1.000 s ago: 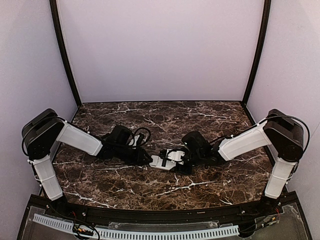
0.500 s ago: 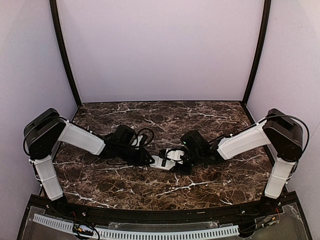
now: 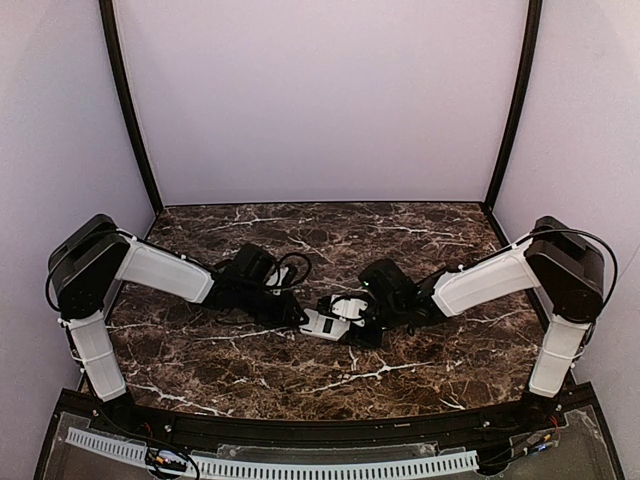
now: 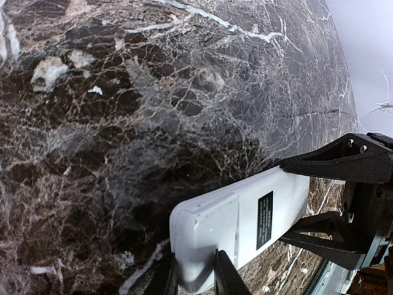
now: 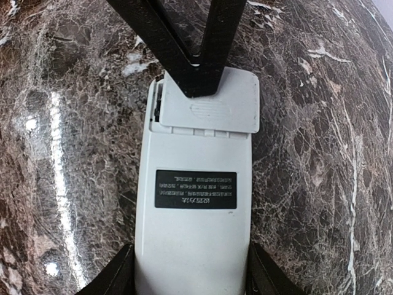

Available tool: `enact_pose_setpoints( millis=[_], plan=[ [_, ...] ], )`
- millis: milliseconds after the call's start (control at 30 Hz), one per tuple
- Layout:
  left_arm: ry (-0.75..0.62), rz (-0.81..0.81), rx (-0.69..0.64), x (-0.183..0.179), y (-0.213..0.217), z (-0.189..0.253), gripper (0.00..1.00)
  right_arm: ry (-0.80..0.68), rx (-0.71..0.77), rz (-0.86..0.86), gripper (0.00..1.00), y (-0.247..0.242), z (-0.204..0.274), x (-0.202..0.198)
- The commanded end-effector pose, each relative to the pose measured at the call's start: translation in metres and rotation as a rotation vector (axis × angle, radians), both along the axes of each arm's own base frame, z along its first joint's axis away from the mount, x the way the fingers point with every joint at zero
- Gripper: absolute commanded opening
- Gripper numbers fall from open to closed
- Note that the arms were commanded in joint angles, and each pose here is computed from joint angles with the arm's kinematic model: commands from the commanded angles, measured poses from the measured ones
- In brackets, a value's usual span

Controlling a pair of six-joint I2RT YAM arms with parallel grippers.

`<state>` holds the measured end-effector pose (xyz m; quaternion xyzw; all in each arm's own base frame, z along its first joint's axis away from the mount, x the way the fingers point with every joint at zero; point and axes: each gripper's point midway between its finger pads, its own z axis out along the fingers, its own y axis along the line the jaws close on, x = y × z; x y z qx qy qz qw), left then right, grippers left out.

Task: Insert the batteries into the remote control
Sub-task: Press the battery cover on the remote control.

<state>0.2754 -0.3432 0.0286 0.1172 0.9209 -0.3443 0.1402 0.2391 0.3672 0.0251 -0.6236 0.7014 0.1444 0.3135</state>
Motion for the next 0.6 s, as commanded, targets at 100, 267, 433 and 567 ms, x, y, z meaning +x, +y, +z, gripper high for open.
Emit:
enact_pose_setpoints(
  millis=[100, 267, 433, 567],
  plan=[
    [0.124, 0.005, 0.147, -0.029, 0.023, -0.044, 0.18, 0.001, -0.023, -0.019, 0.01, 0.002, -0.014, 0.001],
    [0.165, 0.015, 0.113, -0.036, 0.021, -0.043, 0.15, -0.012, -0.030, -0.038, 0.01, 0.000, -0.017, 0.004],
    [0.175, 0.013, 0.115, -0.039, 0.023, -0.045, 0.13, -0.018, -0.035, -0.046, 0.01, -0.001, -0.019, 0.006],
    [0.181, 0.013, 0.125, -0.042, 0.026, -0.046, 0.11, -0.028, -0.040, -0.044, 0.01, -0.003, -0.021, 0.006]
  ],
)
